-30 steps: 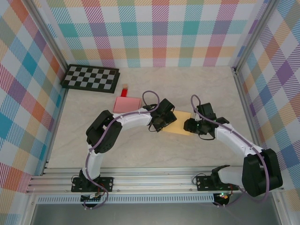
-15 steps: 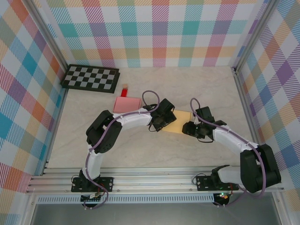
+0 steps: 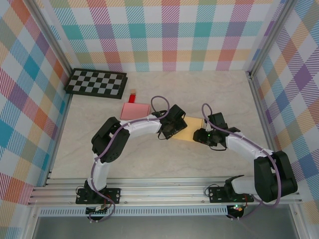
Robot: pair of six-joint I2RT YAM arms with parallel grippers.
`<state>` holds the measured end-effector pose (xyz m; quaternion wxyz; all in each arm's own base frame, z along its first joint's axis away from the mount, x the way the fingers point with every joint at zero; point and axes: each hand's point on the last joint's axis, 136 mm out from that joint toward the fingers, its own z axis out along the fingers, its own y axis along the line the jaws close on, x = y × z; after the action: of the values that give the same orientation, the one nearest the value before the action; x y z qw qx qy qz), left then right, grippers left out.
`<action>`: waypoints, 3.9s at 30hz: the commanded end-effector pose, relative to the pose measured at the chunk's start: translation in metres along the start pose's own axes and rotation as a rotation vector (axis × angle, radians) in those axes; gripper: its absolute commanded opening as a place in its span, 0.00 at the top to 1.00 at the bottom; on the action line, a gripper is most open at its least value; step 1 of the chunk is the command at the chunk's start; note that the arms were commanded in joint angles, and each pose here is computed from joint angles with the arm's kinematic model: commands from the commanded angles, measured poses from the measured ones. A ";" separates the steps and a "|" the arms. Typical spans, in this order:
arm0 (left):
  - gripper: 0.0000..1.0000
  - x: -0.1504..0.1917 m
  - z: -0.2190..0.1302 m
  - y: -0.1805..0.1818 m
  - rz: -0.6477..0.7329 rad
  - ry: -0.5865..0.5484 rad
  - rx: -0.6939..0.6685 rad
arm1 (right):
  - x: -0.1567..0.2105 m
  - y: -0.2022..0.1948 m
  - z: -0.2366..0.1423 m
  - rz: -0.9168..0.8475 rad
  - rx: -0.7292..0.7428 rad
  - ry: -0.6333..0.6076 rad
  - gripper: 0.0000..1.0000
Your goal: Fold the paper box
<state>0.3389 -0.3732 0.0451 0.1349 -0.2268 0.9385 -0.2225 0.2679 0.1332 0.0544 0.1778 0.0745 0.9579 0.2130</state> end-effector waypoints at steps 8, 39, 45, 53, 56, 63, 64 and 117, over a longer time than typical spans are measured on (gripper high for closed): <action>0.23 -0.001 0.011 0.030 0.007 -0.007 -0.104 | -0.002 -0.004 0.008 -0.028 -0.003 -0.026 0.57; 0.23 0.000 0.018 0.035 0.002 0.004 -0.118 | -0.008 0.010 -0.013 0.017 -0.035 -0.044 0.59; 0.23 0.000 0.017 0.035 0.006 0.002 -0.120 | -0.004 0.006 -0.005 0.007 -0.021 -0.011 0.60; 0.23 0.001 0.019 0.037 0.008 0.006 -0.124 | -0.006 -0.005 0.006 -0.067 0.027 -0.012 0.41; 0.23 0.001 0.020 0.037 0.008 0.009 -0.123 | -0.007 0.005 0.010 -0.064 -0.036 -0.023 0.41; 0.23 0.002 0.020 0.037 0.009 0.011 -0.122 | -0.008 0.018 0.010 -0.013 -0.111 -0.020 0.45; 0.23 0.002 0.020 0.037 0.009 0.011 -0.124 | -0.009 0.018 0.009 -0.008 -0.111 -0.019 0.46; 0.23 0.001 0.026 0.045 0.004 0.012 -0.146 | 0.015 -0.036 0.009 -0.016 0.132 -0.004 0.65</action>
<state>0.3434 -0.3749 0.0432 0.1393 -0.2282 0.9364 -0.2274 0.2695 0.1211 0.0390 0.2026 0.0635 0.9602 0.1817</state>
